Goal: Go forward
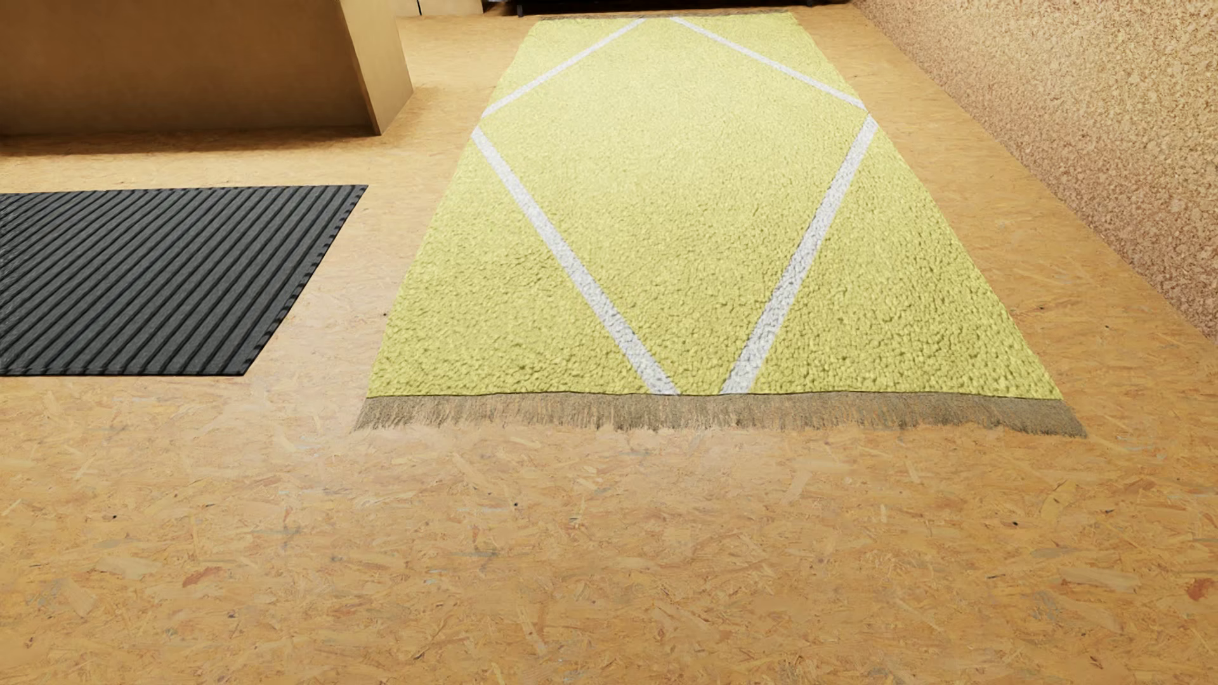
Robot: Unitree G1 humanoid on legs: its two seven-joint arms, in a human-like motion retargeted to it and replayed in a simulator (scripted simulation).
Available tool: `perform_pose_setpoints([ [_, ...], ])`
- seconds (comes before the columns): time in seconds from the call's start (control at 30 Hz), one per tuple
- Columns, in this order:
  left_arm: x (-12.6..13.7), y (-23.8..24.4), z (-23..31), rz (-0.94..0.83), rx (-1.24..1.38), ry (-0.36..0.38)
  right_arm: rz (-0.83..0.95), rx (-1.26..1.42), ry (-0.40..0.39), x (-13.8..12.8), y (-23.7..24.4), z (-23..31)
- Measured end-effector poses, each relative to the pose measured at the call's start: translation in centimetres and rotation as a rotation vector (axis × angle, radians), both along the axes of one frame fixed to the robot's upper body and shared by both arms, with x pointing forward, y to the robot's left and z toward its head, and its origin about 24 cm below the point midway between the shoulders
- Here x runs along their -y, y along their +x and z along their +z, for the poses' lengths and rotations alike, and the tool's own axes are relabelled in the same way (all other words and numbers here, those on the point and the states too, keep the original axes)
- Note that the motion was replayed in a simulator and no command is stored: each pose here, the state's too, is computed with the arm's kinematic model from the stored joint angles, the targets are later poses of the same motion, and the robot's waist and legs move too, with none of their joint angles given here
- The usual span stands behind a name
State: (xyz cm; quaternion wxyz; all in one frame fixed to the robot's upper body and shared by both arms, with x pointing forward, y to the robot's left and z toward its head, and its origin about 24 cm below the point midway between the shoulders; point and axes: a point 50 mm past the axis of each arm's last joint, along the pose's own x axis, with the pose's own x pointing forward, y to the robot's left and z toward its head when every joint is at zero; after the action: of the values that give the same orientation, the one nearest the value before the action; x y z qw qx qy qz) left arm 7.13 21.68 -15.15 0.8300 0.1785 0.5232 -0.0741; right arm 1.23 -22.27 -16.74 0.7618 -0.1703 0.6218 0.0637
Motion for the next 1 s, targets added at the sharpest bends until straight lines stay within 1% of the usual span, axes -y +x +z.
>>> perform_pose_setpoints([
  [0.13, -0.9, -5.0, -0.8, 0.018, -0.155, 0.030, 0.041, 0.263, -0.022, 1.4, 8.0, 2.1],
  [0.2, -0.5, -7.5, -1.2, 0.003, -0.242, 0.031, 0.023, 0.370, -0.046, 2.5, 11.2, 3.5],
  [0.23, -0.3, -8.8, -1.4, -0.035, -0.294, 0.033, 0.020, 0.397, -0.051, 2.7, 12.3, 3.9],
  [0.3, 0.1, -11.0, -1.4, -0.028, -0.361, 0.028, -0.008, 0.421, -0.056, 3.1, 13.0, 4.2],
  [0.37, 0.6, -12.7, -1.4, -0.022, -0.413, 0.019, -0.060, 0.370, -0.054, 3.2, 11.0, 3.4],
  [0.4, 0.4, -13.1, -1.3, 0.019, -0.411, 0.018, -0.083, 0.317, -0.051, 3.0, 9.2, 2.7],
  [0.5, 0.6, -10.5, -1.5, 0.032, -0.327, 0.007, -0.045, 0.205, -0.034, 1.9, 6.5, 1.4],
  [0.67, -1.3, -1.0, -0.3, -0.019, -0.058, 0.045, -0.015, 0.110, 0.003, 0.2, 3.2, 0.5],
  [0.73, -2.3, 3.4, 1.2, -0.033, 0.078, 0.068, -0.004, 0.079, 0.012, -0.1, 1.9, 0.4],
  [0.83, -3.2, 8.1, 3.7, -0.011, 0.250, 0.080, 0.001, -0.020, 0.008, -0.2, -1.1, 0.0],
  [0.87, -3.3, 9.2, 4.3, -0.001, 0.292, 0.077, -0.003, -0.054, 0.007, -0.3, -2.2, -0.1],
  [0.9, -3.2, 9.2, 4.3, 0.014, 0.298, 0.069, 0.012, -0.104, 0.006, -0.5, -3.4, -0.2],
  [0.97, -2.7, 7.0, 3.2, 0.051, 0.238, 0.048, 0.030, -0.179, -0.001, -0.5, -5.4, -0.2],
  [1.0, -2.2, 6.2, 2.6, 0.033, 0.205, 0.040, 0.027, -0.168, 0.001, -0.5, -5.1, -0.2],
])
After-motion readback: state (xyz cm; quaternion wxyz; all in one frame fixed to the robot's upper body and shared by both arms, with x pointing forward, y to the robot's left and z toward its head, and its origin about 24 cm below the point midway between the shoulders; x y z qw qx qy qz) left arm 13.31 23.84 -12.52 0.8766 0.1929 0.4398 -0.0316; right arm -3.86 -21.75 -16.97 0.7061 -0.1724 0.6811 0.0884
